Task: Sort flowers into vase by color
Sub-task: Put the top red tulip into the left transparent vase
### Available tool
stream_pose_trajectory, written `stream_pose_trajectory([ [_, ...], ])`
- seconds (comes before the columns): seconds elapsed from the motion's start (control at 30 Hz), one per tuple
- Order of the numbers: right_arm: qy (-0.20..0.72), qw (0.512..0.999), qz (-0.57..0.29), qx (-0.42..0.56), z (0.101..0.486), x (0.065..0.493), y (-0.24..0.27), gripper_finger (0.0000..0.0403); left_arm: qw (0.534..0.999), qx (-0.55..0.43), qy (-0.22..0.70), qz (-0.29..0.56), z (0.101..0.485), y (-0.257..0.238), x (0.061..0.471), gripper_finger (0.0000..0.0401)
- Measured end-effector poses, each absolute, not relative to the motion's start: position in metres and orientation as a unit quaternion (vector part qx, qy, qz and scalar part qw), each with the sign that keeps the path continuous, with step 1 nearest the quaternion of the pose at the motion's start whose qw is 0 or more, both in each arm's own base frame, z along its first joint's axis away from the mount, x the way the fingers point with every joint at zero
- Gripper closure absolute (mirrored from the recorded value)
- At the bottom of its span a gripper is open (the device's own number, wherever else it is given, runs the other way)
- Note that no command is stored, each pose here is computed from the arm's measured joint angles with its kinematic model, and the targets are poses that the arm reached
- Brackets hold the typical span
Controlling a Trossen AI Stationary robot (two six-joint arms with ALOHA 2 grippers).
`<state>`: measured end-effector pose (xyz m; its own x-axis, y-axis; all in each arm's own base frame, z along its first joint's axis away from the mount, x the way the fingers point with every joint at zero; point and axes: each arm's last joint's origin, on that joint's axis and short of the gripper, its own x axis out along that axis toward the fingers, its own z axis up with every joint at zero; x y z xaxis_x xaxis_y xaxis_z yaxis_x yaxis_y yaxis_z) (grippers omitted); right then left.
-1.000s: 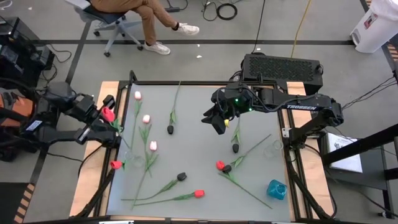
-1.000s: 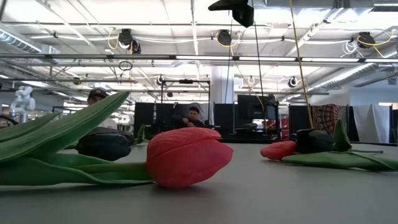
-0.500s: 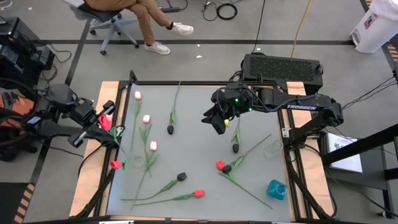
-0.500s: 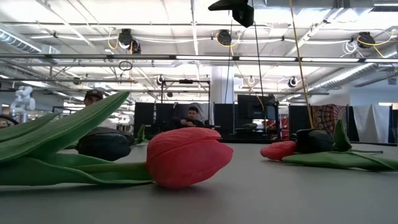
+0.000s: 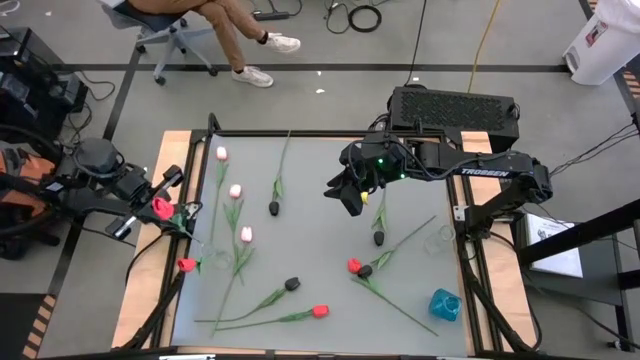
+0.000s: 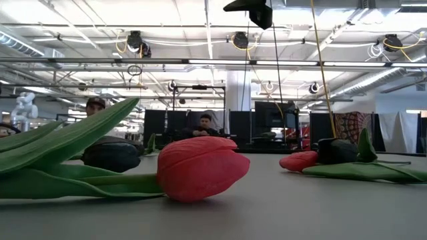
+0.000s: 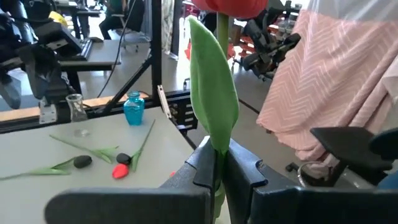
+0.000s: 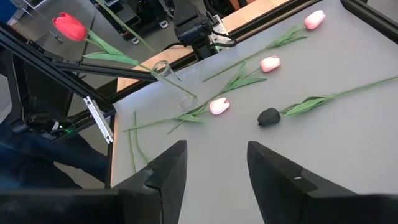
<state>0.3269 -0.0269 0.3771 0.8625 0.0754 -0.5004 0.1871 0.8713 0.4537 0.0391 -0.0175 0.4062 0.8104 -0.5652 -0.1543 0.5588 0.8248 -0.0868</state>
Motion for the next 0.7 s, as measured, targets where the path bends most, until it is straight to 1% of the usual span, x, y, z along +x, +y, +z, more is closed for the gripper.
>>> stream_pose_trajectory([
  [0.23, 0.26, 0.932, -0.03, 0.252, 0.3772, 0.3269, -0.027, 0.0243, 0.946, -0.018, 0.101, -0.307, 0.3974, -0.0193, 0.0452, 0.0382],
  [0.7, 0.26, 0.932, -0.03, 0.252, 0.3771, 0.3269, -0.027, 0.0243, 0.947, -0.014, 0.097, -0.306, 0.3955, -0.0199, 0.0481, 0.0382],
])
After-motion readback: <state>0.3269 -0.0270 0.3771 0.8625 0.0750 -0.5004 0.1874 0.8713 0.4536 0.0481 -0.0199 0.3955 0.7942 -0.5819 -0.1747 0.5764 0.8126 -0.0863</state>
